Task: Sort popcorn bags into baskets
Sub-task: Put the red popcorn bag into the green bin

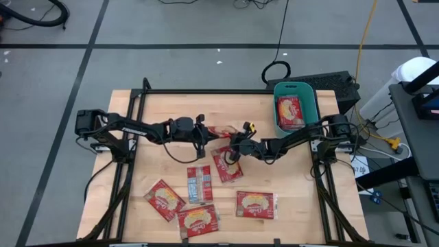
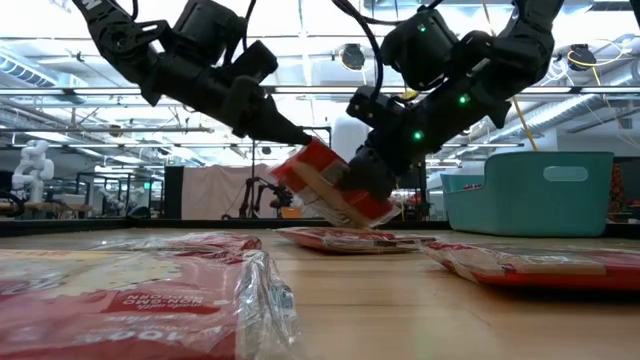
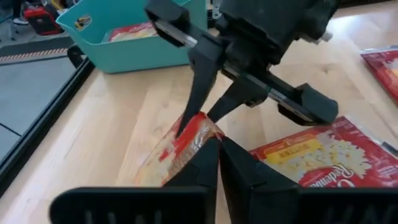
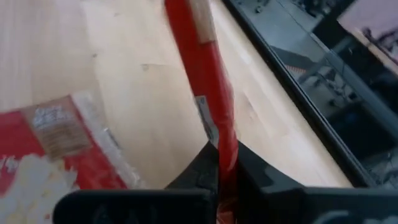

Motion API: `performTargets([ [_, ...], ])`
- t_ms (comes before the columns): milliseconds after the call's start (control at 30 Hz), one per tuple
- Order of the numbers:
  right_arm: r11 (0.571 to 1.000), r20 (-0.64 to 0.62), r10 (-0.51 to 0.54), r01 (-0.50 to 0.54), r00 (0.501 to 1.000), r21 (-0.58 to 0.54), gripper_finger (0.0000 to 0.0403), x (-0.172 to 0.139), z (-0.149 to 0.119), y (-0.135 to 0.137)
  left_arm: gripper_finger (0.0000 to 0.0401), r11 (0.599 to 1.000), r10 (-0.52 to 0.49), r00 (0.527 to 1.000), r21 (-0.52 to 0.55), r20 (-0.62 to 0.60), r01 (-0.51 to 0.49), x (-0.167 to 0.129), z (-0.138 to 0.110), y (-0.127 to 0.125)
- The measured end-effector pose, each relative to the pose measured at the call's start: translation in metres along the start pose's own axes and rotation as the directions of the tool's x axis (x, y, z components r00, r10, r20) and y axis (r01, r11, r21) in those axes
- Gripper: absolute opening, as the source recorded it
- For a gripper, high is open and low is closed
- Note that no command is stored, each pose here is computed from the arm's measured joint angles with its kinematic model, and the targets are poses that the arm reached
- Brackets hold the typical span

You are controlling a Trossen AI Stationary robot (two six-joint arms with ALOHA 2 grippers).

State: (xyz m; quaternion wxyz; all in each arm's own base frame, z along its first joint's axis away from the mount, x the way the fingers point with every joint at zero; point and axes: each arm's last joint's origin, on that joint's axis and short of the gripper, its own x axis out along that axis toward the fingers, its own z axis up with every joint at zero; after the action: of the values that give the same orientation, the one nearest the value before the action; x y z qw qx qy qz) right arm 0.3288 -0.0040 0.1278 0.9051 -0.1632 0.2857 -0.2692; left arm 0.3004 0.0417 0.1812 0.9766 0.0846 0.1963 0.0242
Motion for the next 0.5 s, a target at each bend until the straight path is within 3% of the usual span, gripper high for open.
performTargets([
  [167,0.987,0.012,0.015,-0.013,1.0,-0.159,0.0031,-0.006,0.005,0.0,0.0059,0.999,-0.043,0.998,-0.012,-0.05,0.042,-0.012,0.006,-0.007],
  [333,0.971,0.042,0.092,-0.081,0.995,-0.224,0.0024,-0.016,0.015,-0.007,0.0101,0.999,-0.015,0.998,-0.041,-0.062,0.013,-0.035,0.02,-0.005],
  [500,0.907,0.054,0.204,-0.168,0.977,-0.387,0.0009,-0.031,0.022,-0.009,0.0125,0.998,0.007,0.995,-0.068,-0.103,-0.014,-0.051,0.02,0.0],
])
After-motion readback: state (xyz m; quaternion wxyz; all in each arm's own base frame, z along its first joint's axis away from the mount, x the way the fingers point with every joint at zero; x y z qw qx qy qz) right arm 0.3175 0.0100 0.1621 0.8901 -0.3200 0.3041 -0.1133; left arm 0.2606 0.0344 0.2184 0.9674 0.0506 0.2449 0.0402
